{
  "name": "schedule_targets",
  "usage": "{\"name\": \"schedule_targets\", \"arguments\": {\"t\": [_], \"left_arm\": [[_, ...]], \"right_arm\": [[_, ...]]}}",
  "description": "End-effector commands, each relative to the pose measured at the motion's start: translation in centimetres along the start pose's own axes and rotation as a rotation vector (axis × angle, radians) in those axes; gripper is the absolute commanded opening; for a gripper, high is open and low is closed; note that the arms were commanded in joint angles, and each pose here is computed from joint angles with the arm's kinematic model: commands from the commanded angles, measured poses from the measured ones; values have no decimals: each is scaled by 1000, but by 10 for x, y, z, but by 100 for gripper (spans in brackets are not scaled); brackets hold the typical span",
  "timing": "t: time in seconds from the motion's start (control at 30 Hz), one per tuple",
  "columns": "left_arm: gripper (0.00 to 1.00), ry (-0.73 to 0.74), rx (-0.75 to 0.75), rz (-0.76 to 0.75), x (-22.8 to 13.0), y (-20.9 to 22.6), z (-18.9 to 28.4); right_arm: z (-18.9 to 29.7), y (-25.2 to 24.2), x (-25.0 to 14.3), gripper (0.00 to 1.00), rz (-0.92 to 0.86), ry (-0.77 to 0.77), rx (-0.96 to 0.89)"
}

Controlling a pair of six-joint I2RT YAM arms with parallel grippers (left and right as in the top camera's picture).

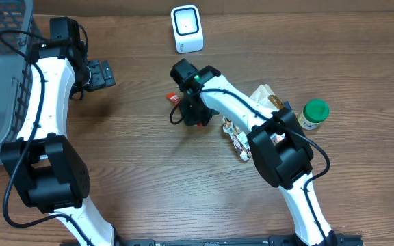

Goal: Scan the item barcode
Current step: 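Pinch the red Nescafe stick with the right gripper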

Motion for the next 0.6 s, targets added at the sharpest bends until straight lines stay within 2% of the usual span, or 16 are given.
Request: {"name": "schedule_targets", "arguments": {"t": [0.0,0.2,0.23,0.3,0.5,0.57], "left_arm": [[100,-18,-3,-18,5,-2,4],[100,-18,-3,-18,5,-2,4],[100,-18,-3,-18,5,-2,4],[100,-18,-3,-18,5,-2,4],[100,-18,-3,-18,5,-2,4],[100,-18,-3,-18,5,-2,4]], "right_arm": [[19,3,4,25,6,-42,11],[52,5,15,34,11,-126,21],[56,4,14,42,8,-125,21],[54,2,7,45,5,-93,16],[33,0,-9,44,1,-28,10],[24,-1,-15,41,1,-7,13]]}}
Point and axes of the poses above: each gripper's point midway between its finger pads, its own z axis back along the fingers, its own y axis along the line the jaws close on, x = y × z, the point moved 5 cm from there along z, back along the fingers, and after that the axes turned 11 degrees about z, right-handed, at the moved point
